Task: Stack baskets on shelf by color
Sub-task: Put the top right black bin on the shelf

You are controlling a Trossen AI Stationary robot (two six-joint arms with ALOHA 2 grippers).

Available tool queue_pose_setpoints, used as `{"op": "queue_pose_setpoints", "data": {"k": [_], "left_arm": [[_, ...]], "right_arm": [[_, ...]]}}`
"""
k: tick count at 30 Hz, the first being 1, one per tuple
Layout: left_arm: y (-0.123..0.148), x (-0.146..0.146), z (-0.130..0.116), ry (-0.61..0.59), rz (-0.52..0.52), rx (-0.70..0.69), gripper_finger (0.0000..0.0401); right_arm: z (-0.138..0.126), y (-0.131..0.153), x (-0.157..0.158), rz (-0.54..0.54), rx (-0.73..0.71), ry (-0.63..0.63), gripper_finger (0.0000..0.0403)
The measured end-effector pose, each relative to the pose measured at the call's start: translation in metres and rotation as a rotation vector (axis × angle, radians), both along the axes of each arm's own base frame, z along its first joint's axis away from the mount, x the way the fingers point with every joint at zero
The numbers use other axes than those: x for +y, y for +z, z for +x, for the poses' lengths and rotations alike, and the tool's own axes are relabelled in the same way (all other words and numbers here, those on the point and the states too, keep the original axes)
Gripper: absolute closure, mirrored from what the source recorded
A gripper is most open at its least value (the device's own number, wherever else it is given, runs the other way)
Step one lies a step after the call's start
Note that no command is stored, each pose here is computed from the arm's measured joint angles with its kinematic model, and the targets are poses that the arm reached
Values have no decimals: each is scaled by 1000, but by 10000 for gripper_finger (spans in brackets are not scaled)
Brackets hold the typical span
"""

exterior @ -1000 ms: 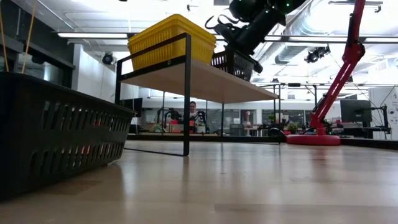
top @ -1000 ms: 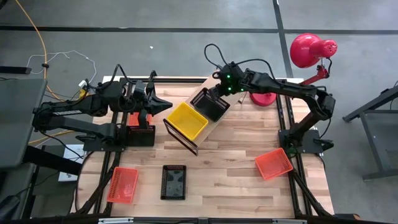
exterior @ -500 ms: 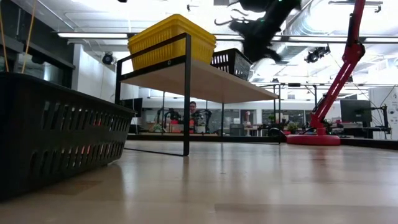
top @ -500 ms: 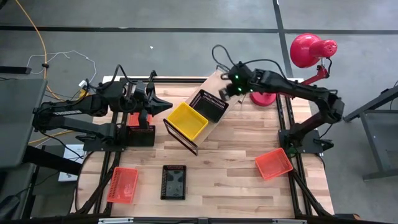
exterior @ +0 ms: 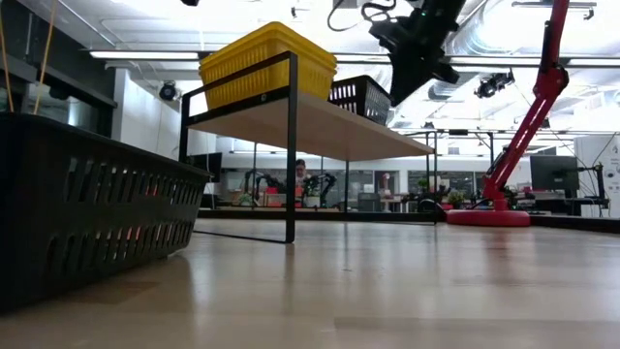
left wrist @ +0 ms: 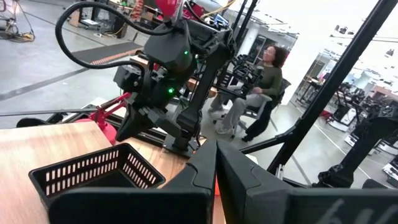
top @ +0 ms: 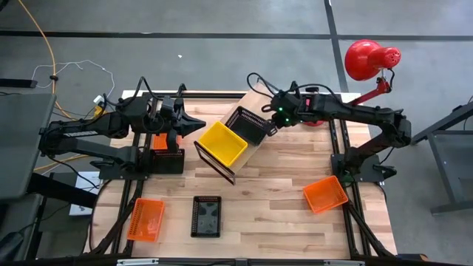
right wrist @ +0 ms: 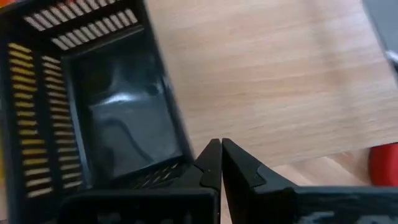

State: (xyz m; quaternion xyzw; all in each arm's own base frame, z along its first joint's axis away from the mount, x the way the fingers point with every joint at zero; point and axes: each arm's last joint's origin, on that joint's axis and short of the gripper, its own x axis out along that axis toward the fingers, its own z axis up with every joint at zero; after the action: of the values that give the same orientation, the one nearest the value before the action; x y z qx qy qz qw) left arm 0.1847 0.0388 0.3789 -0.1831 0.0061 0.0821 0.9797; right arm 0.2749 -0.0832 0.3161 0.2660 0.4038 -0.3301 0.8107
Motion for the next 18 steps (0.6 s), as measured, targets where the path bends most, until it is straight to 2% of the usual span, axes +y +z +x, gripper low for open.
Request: {"op": "queue_pose_setpoints", "data": {"k": [18], "left_arm": [[0, 0, 0, 0, 0, 0, 401]], "right_arm": [[9, 2, 18, 69, -76, 34, 403]]}}
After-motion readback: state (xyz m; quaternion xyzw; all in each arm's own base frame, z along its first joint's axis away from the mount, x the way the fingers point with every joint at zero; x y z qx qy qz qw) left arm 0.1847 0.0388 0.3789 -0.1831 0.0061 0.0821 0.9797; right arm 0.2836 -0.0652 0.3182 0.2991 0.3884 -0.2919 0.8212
